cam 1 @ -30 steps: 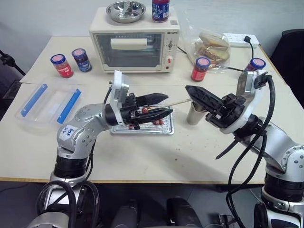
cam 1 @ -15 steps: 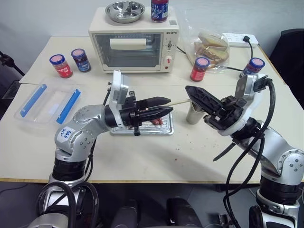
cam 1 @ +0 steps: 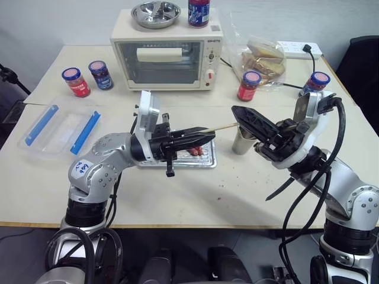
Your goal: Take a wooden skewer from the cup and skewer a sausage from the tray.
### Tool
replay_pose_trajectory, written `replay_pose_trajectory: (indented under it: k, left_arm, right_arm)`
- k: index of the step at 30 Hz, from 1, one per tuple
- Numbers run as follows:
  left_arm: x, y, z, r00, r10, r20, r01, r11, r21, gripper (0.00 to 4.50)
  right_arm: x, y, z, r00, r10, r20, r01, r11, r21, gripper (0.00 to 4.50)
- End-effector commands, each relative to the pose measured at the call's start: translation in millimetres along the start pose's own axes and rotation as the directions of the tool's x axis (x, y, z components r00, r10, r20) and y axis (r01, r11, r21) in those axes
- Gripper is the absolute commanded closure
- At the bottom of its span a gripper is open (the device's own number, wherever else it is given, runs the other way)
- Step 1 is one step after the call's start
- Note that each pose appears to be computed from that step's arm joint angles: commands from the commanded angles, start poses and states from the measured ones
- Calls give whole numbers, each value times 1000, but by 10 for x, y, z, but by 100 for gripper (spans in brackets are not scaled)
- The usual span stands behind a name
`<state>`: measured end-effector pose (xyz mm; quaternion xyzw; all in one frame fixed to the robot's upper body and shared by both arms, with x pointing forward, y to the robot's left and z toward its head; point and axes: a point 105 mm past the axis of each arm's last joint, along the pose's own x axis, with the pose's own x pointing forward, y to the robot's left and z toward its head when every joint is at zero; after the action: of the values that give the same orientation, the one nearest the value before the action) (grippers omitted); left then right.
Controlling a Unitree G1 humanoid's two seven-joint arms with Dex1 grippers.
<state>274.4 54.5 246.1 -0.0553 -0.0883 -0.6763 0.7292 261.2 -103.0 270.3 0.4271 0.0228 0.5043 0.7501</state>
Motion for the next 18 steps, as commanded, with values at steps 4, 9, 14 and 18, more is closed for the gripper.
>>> replay_pose_trajectory:
  k: [4,9,14,18]
  left_arm:
    - [27,-26,140,999,0,34,-2,999,39,447]
    - [38,-2,155,999,9,42,-10,999,31,381]
    - [50,-4,199,997,7,75,-8,1000,21,290]
    - [49,-23,220,996,-3,86,2,1000,11,290]
  right_arm:
    - [12,99,-9,999,44,3,-44,999,-1,450]
    - [19,97,-3,999,42,7,-42,999,1,450]
    - [25,99,6,999,43,11,-43,999,1,450]
    - [29,101,19,999,44,16,-44,999,0,450]
